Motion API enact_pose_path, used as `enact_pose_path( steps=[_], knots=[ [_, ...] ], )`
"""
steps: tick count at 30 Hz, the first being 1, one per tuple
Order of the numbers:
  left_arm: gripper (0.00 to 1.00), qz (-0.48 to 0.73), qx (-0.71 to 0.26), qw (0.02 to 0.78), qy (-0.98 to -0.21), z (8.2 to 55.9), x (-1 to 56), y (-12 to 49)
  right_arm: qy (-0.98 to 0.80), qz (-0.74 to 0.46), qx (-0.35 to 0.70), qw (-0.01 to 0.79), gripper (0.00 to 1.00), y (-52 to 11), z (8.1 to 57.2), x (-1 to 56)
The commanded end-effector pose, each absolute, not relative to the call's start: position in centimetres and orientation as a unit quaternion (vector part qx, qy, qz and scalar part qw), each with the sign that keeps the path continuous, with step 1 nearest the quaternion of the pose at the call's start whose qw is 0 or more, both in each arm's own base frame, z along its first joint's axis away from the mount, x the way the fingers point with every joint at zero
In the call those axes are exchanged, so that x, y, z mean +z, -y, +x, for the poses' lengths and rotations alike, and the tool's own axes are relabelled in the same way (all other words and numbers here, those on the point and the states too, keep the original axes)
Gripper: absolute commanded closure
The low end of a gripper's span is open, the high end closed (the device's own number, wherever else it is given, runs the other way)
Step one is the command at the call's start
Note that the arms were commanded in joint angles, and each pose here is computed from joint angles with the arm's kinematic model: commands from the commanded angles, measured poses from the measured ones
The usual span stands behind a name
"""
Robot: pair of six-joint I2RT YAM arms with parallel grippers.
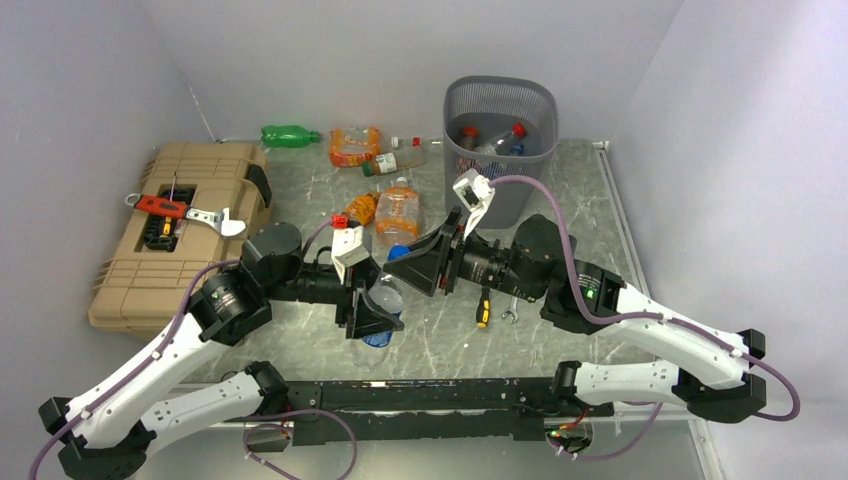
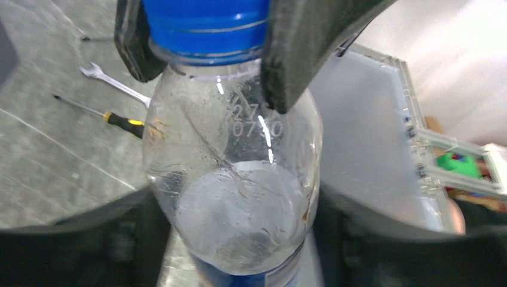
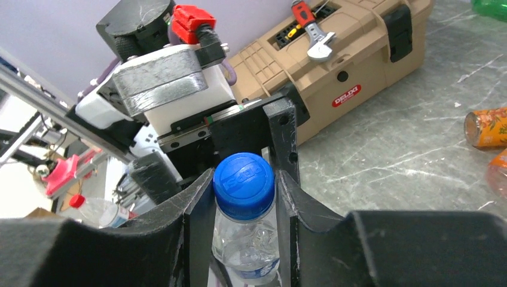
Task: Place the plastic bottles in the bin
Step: Pick up the plastic bottle at the center of the board.
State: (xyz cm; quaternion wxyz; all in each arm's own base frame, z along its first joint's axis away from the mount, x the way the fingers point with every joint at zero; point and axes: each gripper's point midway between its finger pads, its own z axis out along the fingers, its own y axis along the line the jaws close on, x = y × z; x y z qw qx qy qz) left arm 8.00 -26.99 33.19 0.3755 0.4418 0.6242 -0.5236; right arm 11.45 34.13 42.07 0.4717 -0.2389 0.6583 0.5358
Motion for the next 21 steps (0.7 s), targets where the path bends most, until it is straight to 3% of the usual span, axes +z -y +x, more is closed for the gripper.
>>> enact_pose_path(
  steps=[1,3,9,15,21],
  knots=[
    [0.05,0.447,-0.519,0.412,-0.601,8.2,34.6,26.7,-0.629,-0.231,0.555,0.493,1.00,-33.4,11.2,44.8],
    [0.01,0.439,-0.507,0.431,-0.604,8.6,34.8,26.3,-0.622,-0.226,0.551,0.509,1.00,-32.6,11.4,45.4],
    [0.01,0.386,-0.433,0.546,-0.605,11.2,37.0,23.2,-0.607,-0.174,0.477,0.612,1.00,-26.6,13.9,49.9],
    [0.01,0.177,-0.293,0.732,-0.589,17.0,41.7,15.1,-0.561,-0.037,0.355,0.747,1.00,-16.5,17.4,56.9],
    [0.01,0.103,-0.141,0.750,-0.638,21.8,39.0,11.7,-0.516,0.059,0.183,0.835,1.00,-8.9,19.5,61.0]
  ],
)
